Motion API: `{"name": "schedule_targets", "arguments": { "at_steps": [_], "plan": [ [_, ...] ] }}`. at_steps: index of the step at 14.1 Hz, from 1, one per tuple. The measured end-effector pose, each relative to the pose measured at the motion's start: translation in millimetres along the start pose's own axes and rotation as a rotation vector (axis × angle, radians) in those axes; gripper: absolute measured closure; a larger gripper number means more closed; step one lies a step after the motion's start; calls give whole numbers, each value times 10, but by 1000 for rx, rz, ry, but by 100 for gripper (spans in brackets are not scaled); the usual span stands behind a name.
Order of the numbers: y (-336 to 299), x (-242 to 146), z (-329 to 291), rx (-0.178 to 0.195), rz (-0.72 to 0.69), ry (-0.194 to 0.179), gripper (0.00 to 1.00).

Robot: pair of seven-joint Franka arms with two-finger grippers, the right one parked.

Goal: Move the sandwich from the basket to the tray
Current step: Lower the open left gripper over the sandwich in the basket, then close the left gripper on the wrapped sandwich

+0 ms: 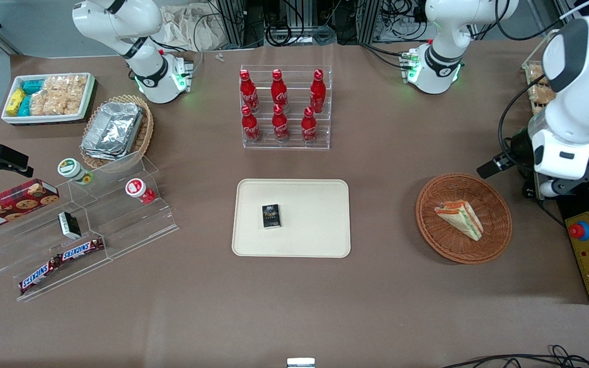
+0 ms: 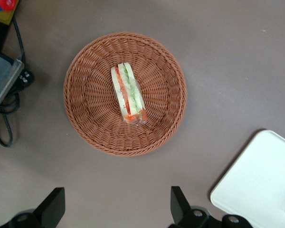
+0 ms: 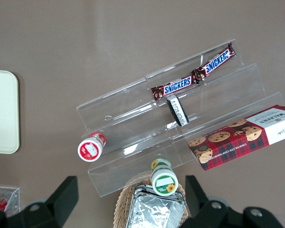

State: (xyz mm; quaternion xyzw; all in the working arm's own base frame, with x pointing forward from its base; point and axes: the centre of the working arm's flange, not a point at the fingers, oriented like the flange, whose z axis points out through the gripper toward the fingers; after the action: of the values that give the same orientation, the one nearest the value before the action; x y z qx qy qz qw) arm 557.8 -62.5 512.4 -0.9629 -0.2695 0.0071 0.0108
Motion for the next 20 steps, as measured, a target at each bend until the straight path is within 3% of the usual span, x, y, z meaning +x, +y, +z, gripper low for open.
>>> {"name": "schedule_targets", "arguments": {
  "at_steps": [4,14,20],
  "plan": [
    [21,57,524,2,-47,-8,0],
    [25,459,1810,24,-251,-68,0],
    [31,502,2233,12,-287,-65,0]
  ]
}}
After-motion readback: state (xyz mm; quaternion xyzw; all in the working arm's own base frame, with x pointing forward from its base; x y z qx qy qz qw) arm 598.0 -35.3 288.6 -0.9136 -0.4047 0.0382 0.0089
